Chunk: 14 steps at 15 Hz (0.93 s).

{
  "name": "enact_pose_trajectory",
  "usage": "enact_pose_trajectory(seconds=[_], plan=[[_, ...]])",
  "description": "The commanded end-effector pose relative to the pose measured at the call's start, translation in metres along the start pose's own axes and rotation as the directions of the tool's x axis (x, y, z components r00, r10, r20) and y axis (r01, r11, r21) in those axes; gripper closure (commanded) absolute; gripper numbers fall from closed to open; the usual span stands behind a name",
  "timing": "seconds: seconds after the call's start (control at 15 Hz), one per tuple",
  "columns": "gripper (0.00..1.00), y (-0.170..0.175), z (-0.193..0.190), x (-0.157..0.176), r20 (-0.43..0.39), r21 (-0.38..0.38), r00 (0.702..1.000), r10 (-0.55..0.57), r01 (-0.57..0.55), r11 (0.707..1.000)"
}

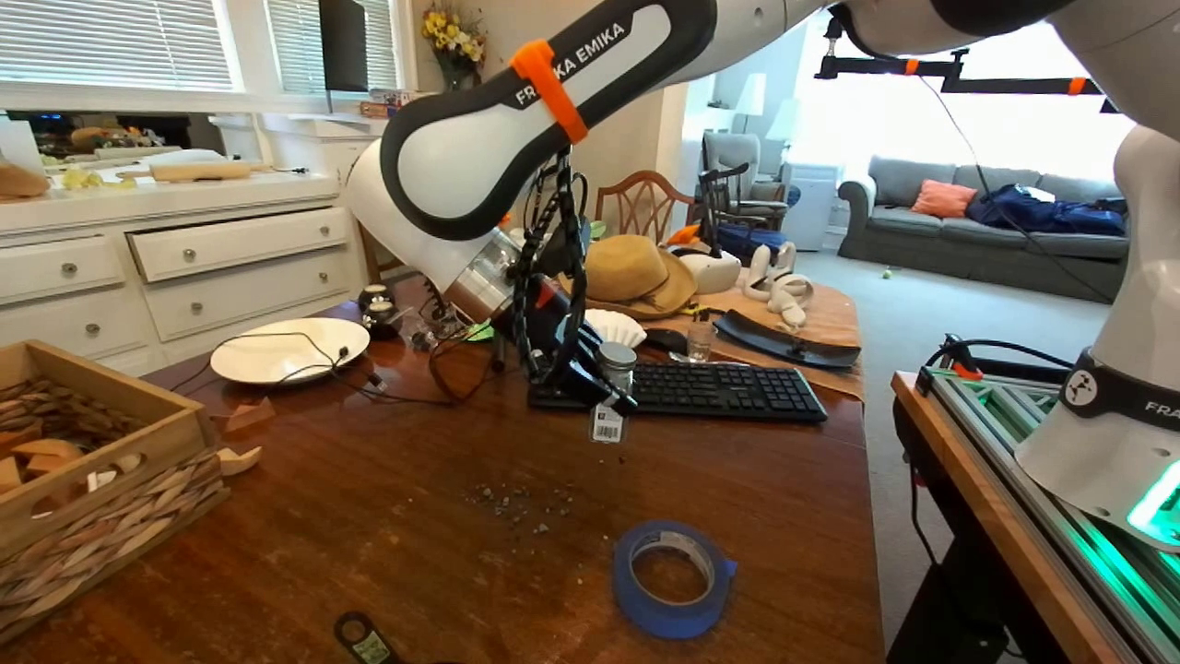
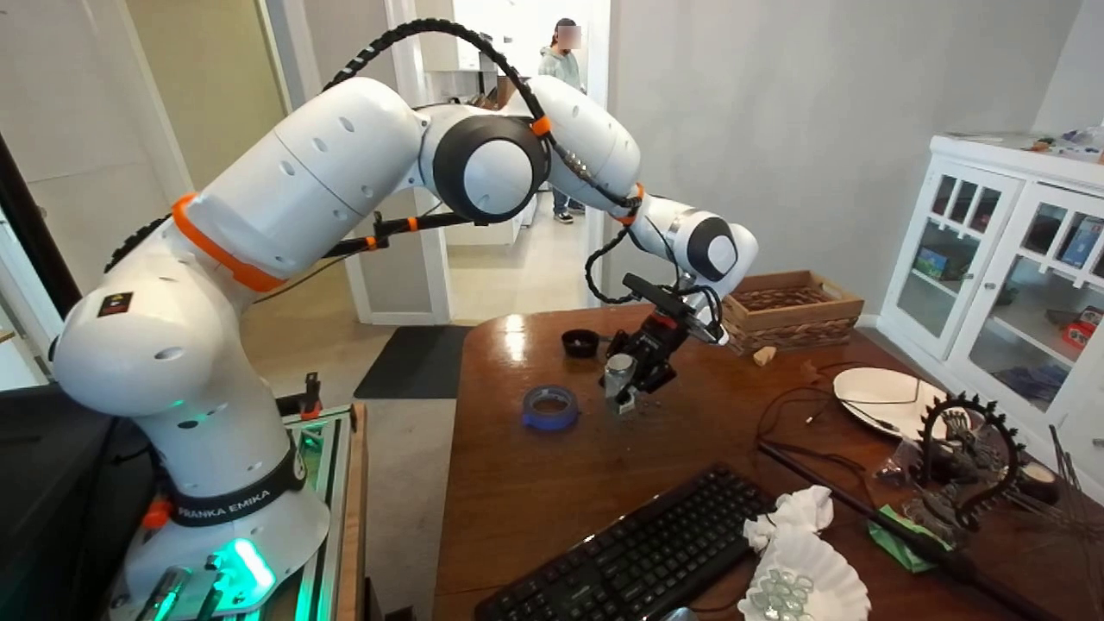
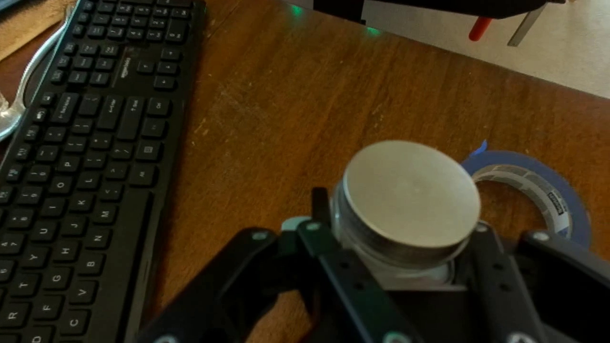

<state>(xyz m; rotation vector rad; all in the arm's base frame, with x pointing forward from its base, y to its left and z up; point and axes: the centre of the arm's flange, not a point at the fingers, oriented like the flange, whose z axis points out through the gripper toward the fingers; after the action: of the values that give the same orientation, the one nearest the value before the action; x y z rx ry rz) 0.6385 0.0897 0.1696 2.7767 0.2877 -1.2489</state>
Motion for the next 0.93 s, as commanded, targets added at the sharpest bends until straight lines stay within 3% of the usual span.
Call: enact_pose_trajectory(seconds=[0.0,0.2,0.53,0.87], plan=[[0.77,0.014,-0.002,0.021,-0.001,0.005,0.997,0.075,-0.075,0.997],[0.77,0.053,-0.01,0.05,-0.003,0.016,0.978,0.209,-0.209,0.978],[0.77,0.137,-0.02,0.063,-0.032,0.067,0.897,0.442,-0.439,0.896],[0.77,0.21,-0.018,0.057,0.022,0.115,0.783,0.621,-0.619,0.777]])
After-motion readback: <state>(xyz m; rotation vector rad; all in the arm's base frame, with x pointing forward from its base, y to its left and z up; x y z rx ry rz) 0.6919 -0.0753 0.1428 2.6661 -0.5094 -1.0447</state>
